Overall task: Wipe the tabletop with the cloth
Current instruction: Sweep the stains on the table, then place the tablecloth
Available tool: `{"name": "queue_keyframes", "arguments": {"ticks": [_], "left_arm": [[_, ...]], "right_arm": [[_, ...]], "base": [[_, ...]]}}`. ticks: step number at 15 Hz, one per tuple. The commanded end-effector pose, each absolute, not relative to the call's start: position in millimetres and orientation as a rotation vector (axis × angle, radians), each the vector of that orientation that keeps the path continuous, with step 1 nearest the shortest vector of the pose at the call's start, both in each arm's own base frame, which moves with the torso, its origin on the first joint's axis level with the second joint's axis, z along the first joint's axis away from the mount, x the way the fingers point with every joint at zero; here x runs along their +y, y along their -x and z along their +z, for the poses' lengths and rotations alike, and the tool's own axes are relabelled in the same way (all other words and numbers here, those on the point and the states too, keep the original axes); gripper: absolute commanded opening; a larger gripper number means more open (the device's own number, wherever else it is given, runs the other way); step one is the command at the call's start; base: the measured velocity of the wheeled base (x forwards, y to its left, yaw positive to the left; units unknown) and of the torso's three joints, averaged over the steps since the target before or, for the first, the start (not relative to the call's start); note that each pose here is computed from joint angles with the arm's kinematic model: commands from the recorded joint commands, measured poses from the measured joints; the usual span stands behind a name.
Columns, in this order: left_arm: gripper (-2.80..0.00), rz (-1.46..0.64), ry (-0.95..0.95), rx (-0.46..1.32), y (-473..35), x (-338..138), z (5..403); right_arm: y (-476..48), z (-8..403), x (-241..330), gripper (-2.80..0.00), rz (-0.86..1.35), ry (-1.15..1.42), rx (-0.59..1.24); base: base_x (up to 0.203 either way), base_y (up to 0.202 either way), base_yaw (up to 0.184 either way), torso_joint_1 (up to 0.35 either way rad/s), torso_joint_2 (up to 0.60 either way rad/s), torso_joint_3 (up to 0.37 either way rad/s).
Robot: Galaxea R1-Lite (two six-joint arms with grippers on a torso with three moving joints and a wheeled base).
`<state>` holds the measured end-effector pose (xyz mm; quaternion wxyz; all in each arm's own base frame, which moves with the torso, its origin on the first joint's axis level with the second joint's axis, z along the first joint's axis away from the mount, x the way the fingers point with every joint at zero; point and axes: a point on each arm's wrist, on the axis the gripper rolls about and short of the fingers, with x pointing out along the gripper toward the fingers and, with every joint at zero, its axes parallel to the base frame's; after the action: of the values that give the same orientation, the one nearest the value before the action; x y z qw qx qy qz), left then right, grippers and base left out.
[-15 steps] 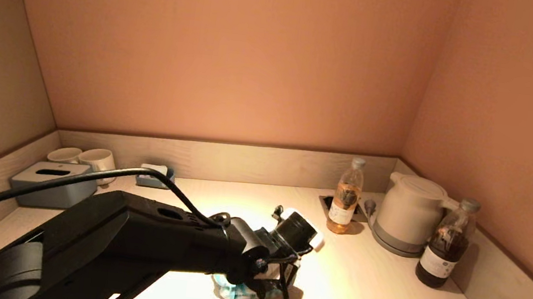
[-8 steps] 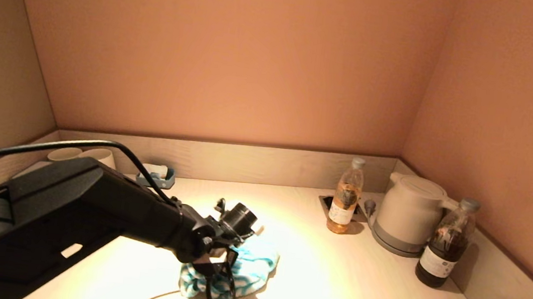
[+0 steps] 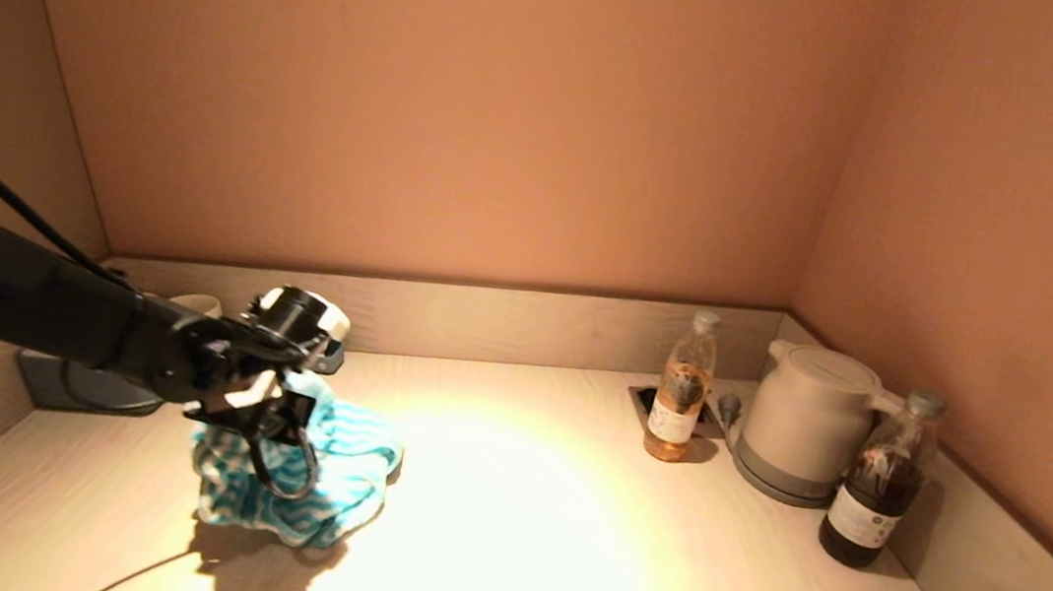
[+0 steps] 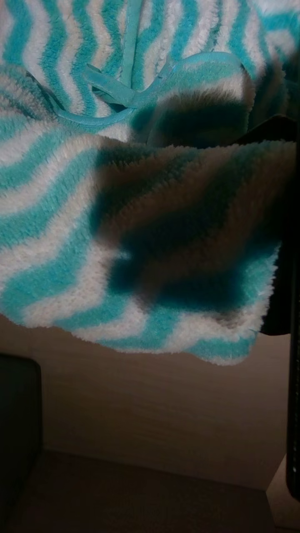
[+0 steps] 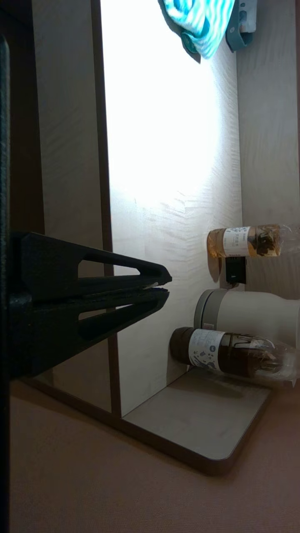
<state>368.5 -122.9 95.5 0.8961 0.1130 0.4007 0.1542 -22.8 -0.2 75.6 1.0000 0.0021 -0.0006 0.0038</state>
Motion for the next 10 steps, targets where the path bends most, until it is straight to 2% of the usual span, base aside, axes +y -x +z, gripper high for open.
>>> {"name": "queue_keyframes", "arguments": {"ticks": [1,3,5,7,10], "left_arm": [[-2.8,0.401,-0.166,0.765,-363,-83,133],[-2.8,0.441,-0.142,0.747,-359,-64,145],[-2.8,0.507,-0.084,0.673,-348,-33,178],[-2.8,0.514,-0.073,0.647,-343,-27,188],[-2.8,0.567,-0.027,0.53,-314,-1,233]], "right_arm": [[23,76,0,-2.8,0.008,-0.005,-0.002],[23,76,0,-2.8,0.008,-0.005,-0.002],[23,76,0,-2.8,0.008,-0.005,-0.002],[23,76,0,-2.8,0.008,-0.005,-0.002],[23,76,0,-2.8,0.008,-0.003,-0.002]], "base": [[0.0,0.0,0.0,0.0,0.0,0.0],[0.0,0.0,0.0,0.0,0.0,0.0],[0.0,0.0,0.0,0.0,0.0,0.0],[0.0,0.0,0.0,0.0,0.0,0.0],[0.0,0.0,0.0,0.0,0.0,0.0]]}}
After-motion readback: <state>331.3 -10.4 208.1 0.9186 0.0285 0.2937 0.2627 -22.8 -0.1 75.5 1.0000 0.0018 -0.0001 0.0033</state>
